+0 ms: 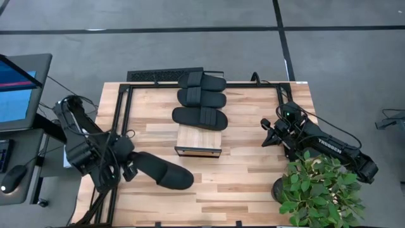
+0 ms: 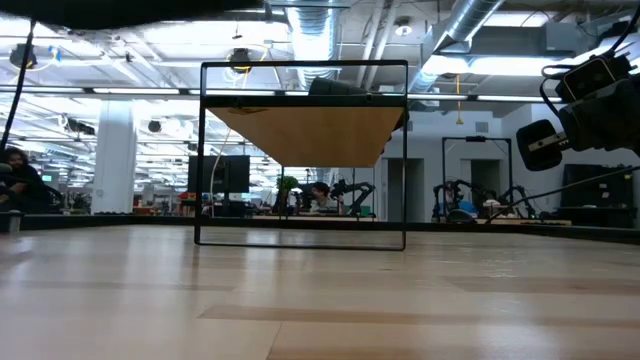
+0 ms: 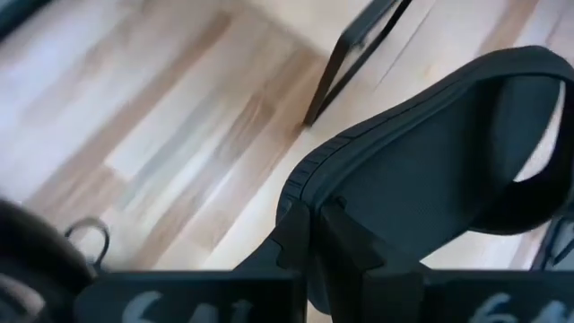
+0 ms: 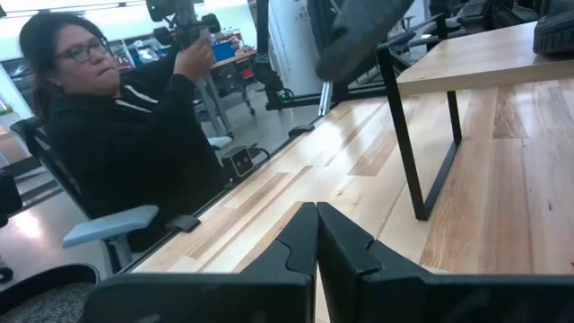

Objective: Pick and place slides into the shelf
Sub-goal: Put the black slide on the shelf

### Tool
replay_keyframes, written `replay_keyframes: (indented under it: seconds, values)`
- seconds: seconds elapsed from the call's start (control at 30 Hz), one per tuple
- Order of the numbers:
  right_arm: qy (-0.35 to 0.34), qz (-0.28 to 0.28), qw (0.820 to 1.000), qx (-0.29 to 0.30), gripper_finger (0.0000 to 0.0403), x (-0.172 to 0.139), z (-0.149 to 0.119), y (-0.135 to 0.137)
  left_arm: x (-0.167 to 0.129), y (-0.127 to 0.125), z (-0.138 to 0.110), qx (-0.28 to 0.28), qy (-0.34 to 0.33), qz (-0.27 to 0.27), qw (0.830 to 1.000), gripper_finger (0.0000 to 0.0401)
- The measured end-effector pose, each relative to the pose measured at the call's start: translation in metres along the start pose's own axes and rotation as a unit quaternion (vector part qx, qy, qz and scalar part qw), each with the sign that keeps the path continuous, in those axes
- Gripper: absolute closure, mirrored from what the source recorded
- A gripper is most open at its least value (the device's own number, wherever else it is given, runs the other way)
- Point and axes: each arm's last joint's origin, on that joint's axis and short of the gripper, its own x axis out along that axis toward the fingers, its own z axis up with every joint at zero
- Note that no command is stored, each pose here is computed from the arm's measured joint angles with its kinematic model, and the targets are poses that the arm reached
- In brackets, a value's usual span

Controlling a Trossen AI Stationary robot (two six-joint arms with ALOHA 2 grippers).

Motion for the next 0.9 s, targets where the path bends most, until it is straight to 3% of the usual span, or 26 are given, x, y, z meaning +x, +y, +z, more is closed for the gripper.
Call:
replay_keyframes:
  seconds: [0.37,0.9]
  values:
    - [0.000,0.000,1.000,0.000,0.0403,0.000,0.000,0.000,-0.006,0.002,0.040,0.029,-0.058,0.008,0.998,0.0401]
    - [0.000,0.000,1.000,0.000,0.0403,0.000,0.000,0.000,0.004,0.007,0.113,-0.013,-0.126,-0.009,0.992,0.0401]
